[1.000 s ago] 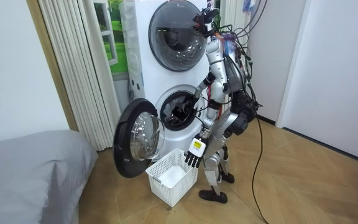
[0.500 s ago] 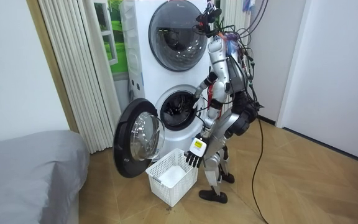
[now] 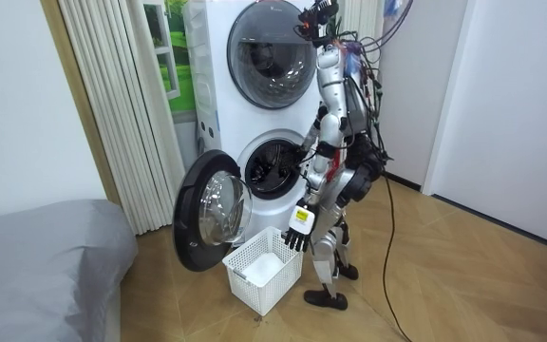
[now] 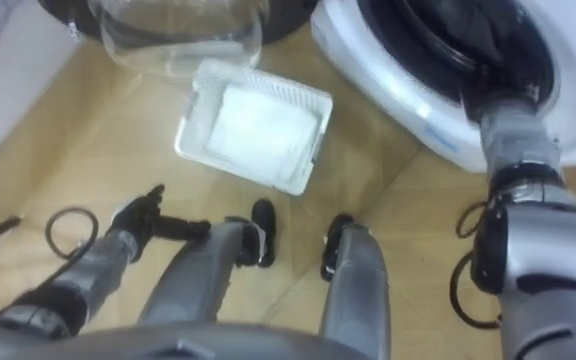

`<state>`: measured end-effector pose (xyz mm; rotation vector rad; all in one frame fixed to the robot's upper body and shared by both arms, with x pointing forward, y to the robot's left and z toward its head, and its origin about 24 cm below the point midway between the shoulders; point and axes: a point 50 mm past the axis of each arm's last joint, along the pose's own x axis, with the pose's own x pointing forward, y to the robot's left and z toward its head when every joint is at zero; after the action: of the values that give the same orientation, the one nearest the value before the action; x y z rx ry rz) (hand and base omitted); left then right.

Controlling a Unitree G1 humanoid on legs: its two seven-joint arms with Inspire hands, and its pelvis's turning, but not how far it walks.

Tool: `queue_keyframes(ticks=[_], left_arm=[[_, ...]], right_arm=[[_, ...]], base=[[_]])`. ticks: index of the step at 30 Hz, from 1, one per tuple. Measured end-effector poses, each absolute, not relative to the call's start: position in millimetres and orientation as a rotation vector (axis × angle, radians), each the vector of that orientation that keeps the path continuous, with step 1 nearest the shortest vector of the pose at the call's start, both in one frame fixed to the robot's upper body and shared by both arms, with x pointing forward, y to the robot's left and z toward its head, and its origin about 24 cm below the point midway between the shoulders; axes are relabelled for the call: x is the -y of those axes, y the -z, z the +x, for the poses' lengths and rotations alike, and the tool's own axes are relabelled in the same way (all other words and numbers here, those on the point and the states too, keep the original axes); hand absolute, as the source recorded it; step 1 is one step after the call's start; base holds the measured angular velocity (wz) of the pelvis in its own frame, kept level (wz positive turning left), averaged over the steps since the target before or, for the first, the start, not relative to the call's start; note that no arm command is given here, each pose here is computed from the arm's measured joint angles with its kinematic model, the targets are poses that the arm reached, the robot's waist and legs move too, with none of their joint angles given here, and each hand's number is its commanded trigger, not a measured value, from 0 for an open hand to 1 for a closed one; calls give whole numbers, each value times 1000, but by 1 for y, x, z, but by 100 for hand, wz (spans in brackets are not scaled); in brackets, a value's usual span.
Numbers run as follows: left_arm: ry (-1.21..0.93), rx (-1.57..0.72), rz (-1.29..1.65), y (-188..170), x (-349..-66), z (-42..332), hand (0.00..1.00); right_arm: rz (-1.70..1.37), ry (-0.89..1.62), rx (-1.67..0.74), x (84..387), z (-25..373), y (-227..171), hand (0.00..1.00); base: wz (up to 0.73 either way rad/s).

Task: Put towel into washing machine

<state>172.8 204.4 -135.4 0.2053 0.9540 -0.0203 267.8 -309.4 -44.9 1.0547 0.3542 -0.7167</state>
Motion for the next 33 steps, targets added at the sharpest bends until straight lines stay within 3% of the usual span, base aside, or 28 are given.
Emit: queue_keyframes(ticks=[7, 12, 17, 23, 33], left_arm=[[1, -995, 187, 143, -212, 156, 0], [-75, -1049, 159, 149, -226, 134, 0], [-143, -1154, 149, 158, -242, 89, 0], [-230, -1229, 106, 161, -252, 52, 0], [-229, -1256, 84, 164, -244, 54, 0]], right_arm=[[780, 702, -673, 290, 193, 107, 0], [398, 481, -936, 266, 157, 133, 0], [105, 290, -1113, 258, 118, 148, 0], [0, 164, -1224, 249, 87, 159, 0], [-29, 64, -1296, 240, 72, 164, 0]], base=[[3], [-4], [2], [6], [4]])
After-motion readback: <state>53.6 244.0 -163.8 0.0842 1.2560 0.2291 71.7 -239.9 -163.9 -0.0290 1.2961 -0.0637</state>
